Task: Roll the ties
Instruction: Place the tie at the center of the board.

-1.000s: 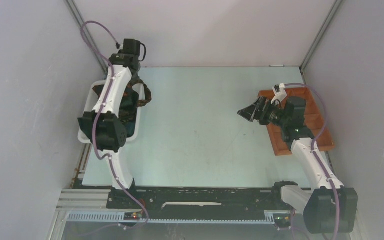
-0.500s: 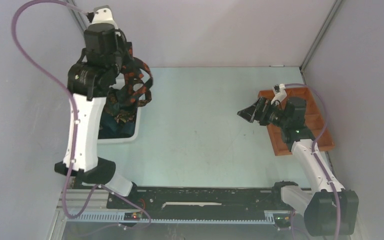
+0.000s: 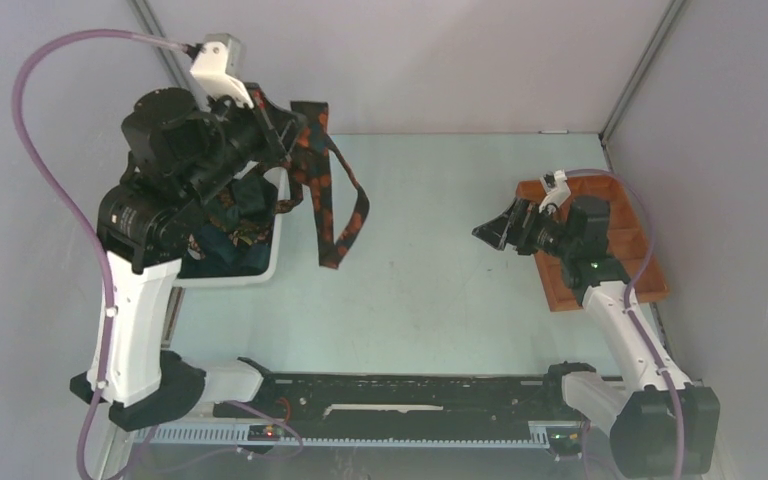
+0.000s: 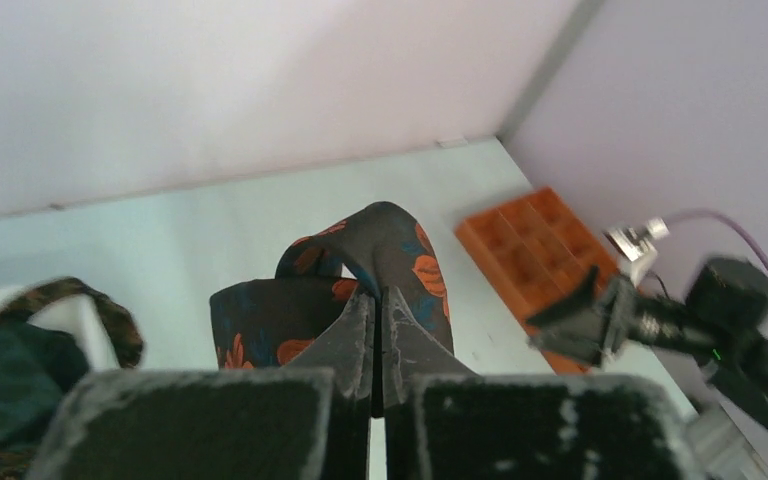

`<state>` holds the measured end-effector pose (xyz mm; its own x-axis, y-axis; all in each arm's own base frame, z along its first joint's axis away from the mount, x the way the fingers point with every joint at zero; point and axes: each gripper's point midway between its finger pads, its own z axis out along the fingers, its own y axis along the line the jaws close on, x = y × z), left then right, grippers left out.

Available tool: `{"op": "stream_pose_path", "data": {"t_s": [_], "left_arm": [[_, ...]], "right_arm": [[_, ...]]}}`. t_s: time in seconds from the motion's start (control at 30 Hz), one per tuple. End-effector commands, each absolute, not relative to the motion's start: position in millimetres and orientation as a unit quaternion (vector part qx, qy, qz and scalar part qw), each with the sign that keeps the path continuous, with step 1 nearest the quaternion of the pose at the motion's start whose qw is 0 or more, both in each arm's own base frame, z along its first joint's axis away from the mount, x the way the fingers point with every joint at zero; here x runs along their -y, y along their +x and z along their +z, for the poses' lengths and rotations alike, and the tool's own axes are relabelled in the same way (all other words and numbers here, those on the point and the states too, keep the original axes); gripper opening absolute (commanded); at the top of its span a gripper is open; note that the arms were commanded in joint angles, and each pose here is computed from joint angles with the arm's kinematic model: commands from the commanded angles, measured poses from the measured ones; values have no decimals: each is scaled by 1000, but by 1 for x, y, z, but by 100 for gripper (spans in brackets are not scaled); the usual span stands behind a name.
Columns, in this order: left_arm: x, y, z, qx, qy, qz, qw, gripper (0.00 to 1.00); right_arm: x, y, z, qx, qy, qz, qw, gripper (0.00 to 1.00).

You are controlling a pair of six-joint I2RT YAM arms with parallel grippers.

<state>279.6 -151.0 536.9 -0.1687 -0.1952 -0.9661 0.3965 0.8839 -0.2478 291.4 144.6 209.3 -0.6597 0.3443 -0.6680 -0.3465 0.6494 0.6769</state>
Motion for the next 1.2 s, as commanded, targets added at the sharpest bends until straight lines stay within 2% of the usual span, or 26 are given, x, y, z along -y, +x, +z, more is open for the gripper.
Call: {"op": "stream_pose_path", "data": {"t_s": [0.0, 0.13, 0.43, 0.7, 0.83, 0.93, 1.07, 1.17], "left_arm": [[194, 256, 522, -709, 121, -346, 602, 0], [217, 233, 495, -697, 136, -417, 567, 0], [253, 235, 364, -782, 131, -420, 443, 0], [295, 219, 315, -796, 208, -454, 341, 0], [310, 227, 308, -795, 231, -458, 323, 0], [318, 244, 317, -788, 224, -456, 348, 0], [340, 263, 355, -767, 237, -475, 360, 0], [359, 255, 389, -731, 284, -507, 358, 0]], "right_arm": [[-144, 295, 231, -798, -22, 405, 446, 100], [-146, 294, 228, -803, -24, 394, 446, 100], [-156, 286, 225, -810, -42, 370, 453, 100], [-151, 281, 229, -811, -36, 353, 466, 100], [-145, 279, 230, -814, -22, 339, 471, 100], [-137, 276, 225, -823, -5, 321, 468, 100], [-127, 275, 227, -824, 11, 303, 479, 100], [-120, 269, 244, -811, 18, 301, 502, 100]]}}
